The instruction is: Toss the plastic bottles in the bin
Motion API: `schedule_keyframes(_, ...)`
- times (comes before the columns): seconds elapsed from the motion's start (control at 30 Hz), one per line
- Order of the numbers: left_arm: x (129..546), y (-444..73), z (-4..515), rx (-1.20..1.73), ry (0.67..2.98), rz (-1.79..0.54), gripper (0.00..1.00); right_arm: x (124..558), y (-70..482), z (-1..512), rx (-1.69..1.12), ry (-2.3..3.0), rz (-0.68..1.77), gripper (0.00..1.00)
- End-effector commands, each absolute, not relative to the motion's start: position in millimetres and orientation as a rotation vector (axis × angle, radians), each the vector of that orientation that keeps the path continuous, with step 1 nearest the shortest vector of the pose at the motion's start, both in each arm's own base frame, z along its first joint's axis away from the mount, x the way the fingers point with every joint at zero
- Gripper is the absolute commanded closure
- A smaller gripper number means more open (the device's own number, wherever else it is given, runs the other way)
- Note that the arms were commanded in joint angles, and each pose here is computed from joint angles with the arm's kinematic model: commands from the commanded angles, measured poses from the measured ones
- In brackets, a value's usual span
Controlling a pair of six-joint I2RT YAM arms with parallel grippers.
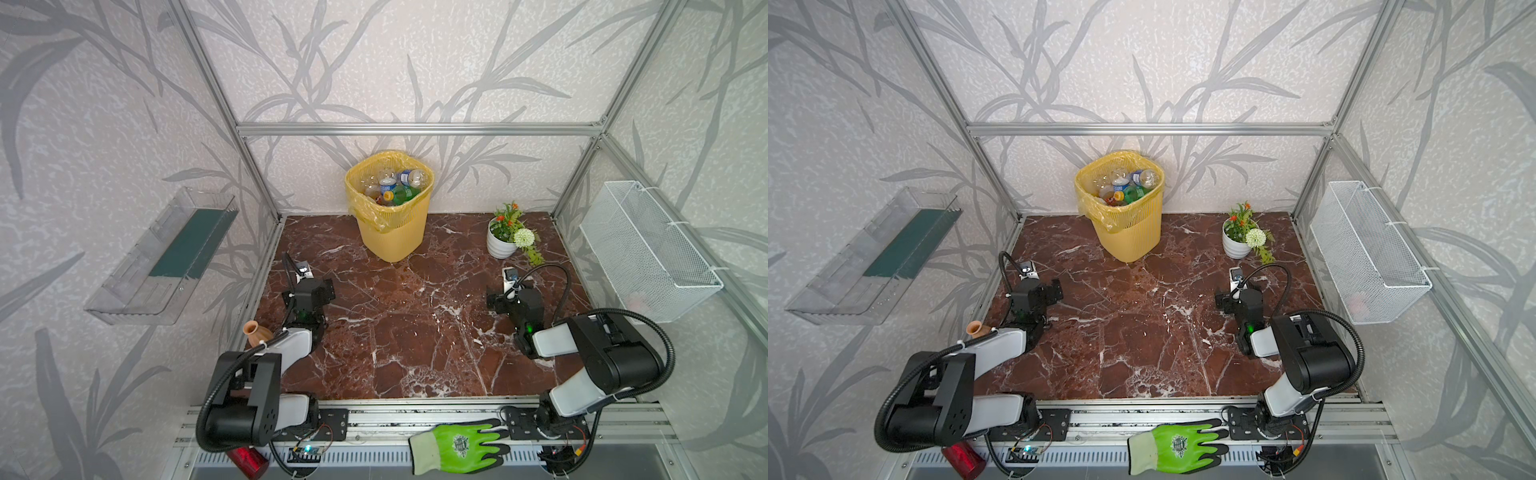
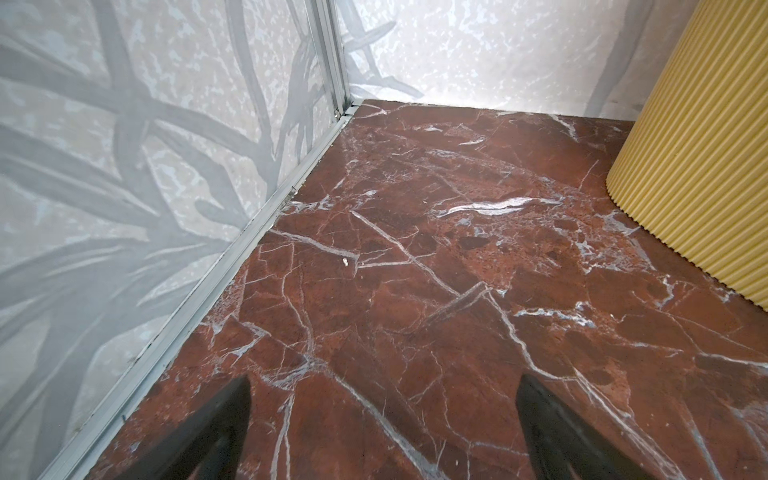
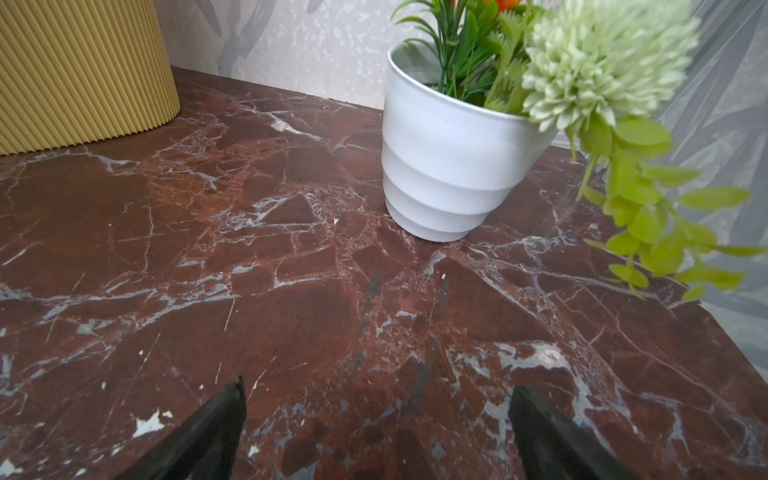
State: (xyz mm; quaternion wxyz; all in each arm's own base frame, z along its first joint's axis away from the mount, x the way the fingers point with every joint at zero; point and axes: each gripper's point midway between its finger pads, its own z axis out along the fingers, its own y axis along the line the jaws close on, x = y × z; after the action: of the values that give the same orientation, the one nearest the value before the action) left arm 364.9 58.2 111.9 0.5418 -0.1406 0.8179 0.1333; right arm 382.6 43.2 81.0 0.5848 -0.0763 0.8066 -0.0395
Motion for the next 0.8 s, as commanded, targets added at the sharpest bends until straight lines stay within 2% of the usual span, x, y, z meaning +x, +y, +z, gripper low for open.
schedule_keyframes(0.0, 373.2, 56.4, 114.6, -0.314, 1.876, 0.265, 0.01, 393.7, 39.8, 95.6, -0.158, 1.843, -0.102, 0.01)
schedule_keyframes(0.13, 384.6, 58.7, 94.9, -0.320, 1.913, 0.219, 0.01, 393.9, 39.6, 94.9, -0.156, 1.852, -0.096, 0.01)
schedule_keyframes(0.77, 386.5, 57.1, 94.0, -0.304, 1.920, 0.212, 0.01, 393.5, 39.5, 95.9, -0.156, 1.844, -0.097, 0.01)
